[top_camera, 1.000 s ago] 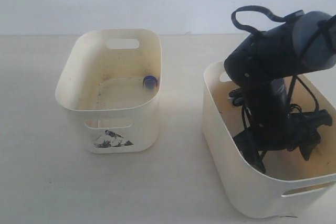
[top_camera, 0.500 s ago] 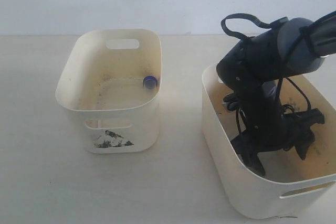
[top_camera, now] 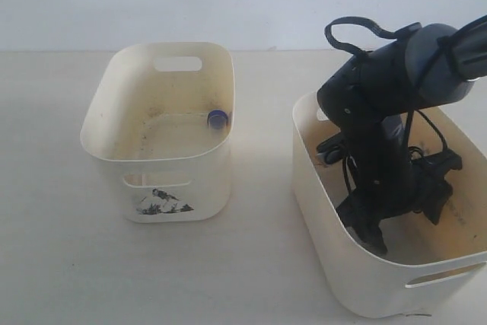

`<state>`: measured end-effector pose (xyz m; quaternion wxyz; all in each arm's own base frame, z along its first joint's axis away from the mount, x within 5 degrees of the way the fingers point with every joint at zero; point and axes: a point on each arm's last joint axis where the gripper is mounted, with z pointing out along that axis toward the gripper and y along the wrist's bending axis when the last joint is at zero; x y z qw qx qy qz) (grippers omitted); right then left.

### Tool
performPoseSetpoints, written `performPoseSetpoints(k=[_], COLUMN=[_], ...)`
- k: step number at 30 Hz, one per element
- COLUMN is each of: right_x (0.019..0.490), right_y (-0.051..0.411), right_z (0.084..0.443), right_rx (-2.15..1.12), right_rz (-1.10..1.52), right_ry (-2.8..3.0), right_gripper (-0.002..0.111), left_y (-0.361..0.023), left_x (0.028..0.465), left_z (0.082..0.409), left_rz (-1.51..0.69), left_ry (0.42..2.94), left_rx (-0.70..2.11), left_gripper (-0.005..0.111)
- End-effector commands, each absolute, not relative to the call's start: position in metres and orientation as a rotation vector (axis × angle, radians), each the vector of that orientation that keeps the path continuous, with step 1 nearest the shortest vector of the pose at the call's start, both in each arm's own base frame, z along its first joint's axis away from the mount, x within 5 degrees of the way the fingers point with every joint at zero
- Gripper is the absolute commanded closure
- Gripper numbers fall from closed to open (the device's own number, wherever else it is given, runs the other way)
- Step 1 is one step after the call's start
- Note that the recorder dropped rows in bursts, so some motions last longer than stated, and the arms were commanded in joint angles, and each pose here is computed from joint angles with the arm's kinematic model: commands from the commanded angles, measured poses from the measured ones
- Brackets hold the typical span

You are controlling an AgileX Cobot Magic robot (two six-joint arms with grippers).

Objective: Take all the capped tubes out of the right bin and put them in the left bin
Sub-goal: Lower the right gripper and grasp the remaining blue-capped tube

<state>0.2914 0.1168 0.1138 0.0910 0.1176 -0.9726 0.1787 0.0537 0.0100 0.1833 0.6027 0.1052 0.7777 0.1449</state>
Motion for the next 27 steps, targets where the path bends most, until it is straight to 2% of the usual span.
performPoseSetpoints(k=[1,3,9,11,12,27], right_x=[0.287,0.286,0.286,0.286,0.286,0.282], right_y=[0.126,0.127,0.129,0.129,0.129,0.137], right_z=[0.083,0.084,0.084,0.084,0.084,0.083], right_rx=[0.312,0.329,0.304,0.307,0.307,0.253], right_rz=[0.347,0.335,0.303,0.302,0.304,0.170], right_ry=[-2.900,-2.897,-2.906,-2.906,-2.904,-2.890], right_gripper=[0.039,0.046,0.081,0.096,0.108,0.108], left_y=[0.010,0.010,0.010,0.010,0.010,0.010], left_x=[0.054,0.054,0.054,0.054,0.054,0.054], left_z=[0.185,0.185,0.185,0.185,0.185,0.185], left_rz=[0.323,0.323,0.323,0.323,0.323,0.323], left_ry=[1.796,1.796,1.796,1.796,1.796,1.796], left_rx=[0.237,0.237,0.237,0.237,0.237,0.237], left_gripper=[0.102,0.102,0.102,0.102,0.102,0.102])
